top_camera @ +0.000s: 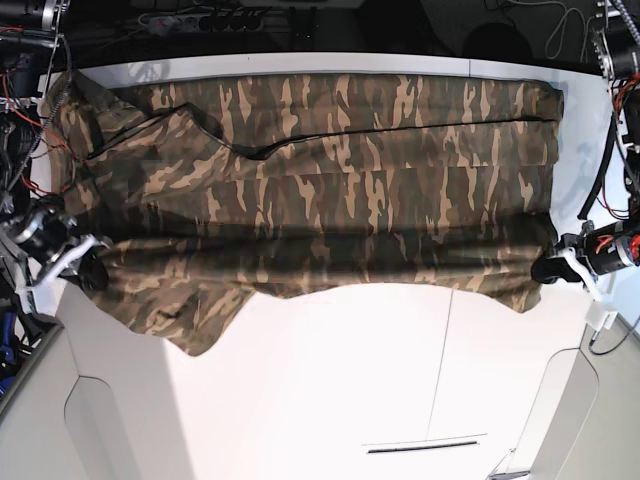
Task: Fold the T-shirt properly
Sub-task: 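Lift the hem with both grippers and fold it over onto the collar edge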
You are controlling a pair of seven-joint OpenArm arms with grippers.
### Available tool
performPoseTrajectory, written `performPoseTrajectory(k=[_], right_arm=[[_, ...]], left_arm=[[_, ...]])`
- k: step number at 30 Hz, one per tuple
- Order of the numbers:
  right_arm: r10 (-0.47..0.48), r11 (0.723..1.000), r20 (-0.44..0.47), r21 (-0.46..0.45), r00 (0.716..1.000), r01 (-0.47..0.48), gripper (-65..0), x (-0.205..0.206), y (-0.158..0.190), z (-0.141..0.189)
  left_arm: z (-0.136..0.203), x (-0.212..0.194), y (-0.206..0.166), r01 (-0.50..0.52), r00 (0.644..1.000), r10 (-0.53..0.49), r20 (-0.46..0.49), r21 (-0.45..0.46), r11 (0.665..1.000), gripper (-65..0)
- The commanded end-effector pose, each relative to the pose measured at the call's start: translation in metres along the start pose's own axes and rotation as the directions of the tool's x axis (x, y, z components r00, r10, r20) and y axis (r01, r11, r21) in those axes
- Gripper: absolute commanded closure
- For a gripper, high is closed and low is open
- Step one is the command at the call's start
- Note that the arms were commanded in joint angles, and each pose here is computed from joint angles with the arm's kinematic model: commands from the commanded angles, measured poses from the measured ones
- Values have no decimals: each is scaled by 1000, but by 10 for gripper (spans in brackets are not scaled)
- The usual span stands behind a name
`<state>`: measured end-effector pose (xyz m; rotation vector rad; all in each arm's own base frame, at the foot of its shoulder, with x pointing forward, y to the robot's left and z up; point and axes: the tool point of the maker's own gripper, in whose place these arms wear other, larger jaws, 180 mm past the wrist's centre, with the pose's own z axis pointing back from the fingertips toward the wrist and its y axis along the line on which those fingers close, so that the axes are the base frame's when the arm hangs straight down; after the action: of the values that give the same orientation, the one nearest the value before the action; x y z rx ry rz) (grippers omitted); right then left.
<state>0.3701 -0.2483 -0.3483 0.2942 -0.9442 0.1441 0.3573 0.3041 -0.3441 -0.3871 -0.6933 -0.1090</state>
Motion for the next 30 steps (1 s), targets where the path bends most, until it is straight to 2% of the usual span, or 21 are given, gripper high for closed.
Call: performPoseTrajectory(k=[1, 6, 10, 14, 23, 28, 30], right_arm=[[14, 1000, 59, -21, 998, -13, 0, 20, -11, 12], [-51, 998, 62, -34, 997, 53, 0, 9, -20, 33], [-111, 993, 68, -39, 991, 114, 0, -2, -26, 46], [-141, 988, 27, -65, 990, 143, 0, -29, -32, 57], [-185, 980, -57, -82, 981, 180, 0, -75, -28, 68], [-216, 975, -53, -71, 975, 212, 0, -85, -18, 64], [-222, 973, -42, -67, 974, 219, -156, -84, -17, 63]], left_arm=[[12, 12, -1, 51, 999, -51, 19, 6, 999, 0], [20, -19, -19, 126, 989, -127, -79, -18, 992, 0], [26, -40, -24, 139, 982, -143, -123, -35, 990, 0], [28, -66, -31, 143, 972, -150, -179, -51, 988, 0], [31, -91, -40, 156, 959, -168, -227, -70, 985, 0], [30, -90, -41, 155, 962, -167, -218, -71, 985, 0], [30, -90, -41, 155, 962, -167, -217, -72, 985, 0]])
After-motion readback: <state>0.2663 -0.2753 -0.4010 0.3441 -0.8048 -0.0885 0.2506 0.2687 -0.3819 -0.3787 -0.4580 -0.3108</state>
